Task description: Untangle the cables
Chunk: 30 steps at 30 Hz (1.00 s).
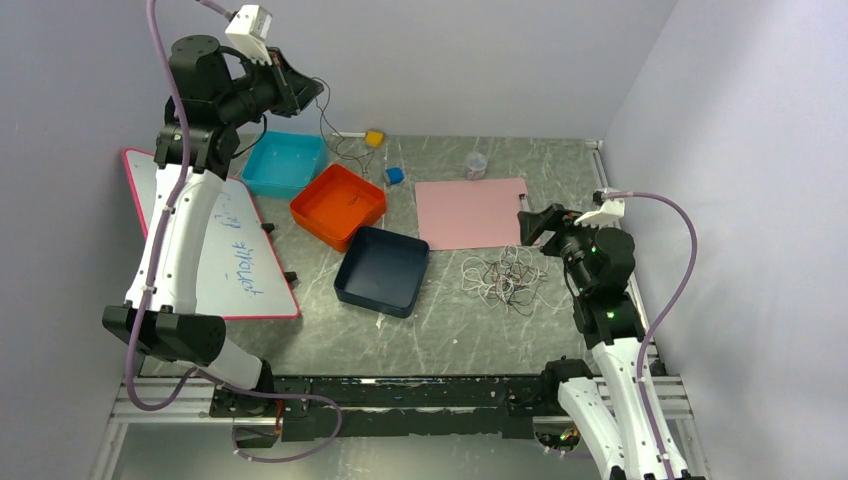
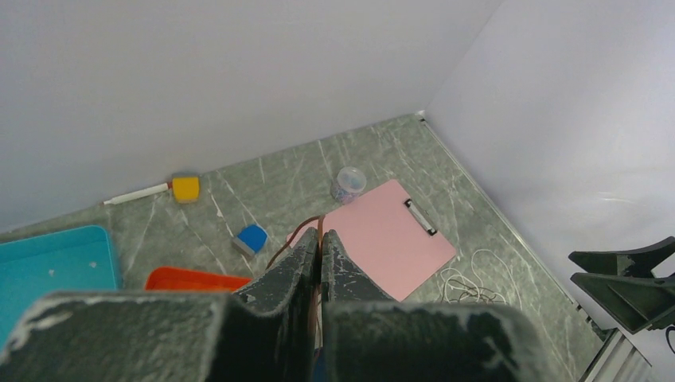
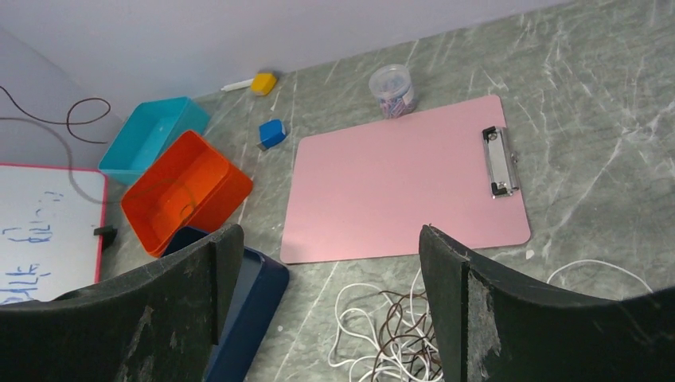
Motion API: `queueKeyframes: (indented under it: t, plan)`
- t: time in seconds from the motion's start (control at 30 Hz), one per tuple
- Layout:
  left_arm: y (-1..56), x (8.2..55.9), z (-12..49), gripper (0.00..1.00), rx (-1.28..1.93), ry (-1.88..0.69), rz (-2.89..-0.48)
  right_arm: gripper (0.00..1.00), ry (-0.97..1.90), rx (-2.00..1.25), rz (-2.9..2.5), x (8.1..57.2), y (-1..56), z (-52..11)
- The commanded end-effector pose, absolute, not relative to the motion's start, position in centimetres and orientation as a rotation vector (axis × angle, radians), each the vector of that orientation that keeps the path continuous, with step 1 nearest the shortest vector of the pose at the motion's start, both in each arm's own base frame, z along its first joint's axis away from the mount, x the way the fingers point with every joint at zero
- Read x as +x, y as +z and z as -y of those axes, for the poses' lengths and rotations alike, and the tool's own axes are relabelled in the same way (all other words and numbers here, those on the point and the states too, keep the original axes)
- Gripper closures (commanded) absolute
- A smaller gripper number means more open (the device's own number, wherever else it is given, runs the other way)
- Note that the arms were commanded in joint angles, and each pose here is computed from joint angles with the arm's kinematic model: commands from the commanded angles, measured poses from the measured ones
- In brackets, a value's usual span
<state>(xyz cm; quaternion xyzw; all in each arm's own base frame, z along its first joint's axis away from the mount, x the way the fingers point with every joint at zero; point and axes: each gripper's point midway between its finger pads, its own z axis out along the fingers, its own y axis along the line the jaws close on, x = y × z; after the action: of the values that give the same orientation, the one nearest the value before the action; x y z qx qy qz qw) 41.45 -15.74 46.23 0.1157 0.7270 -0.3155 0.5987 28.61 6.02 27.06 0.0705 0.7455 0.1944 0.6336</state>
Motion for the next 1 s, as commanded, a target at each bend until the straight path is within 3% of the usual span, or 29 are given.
queueKeyframes:
  t: [0.0,0.63,0.97]
  plan:
    - [46.2,41.2,15.4,0.93,0.265,-0.702,-1.683,0.16,0.451,0.143,-1.673,28.7,27.6,-6.1]
    - [40.9,45.9,12.7,0.93,0.138,-0.502,-1.796,0.16,0.477,0.139,-1.706,29.1,26.3,-6.6]
    - [47.4,45.3,14.4,0.93,0.204,-0.605,-1.665,0.16,0.484,0.141,-1.717,29.1,25.6,-6.7]
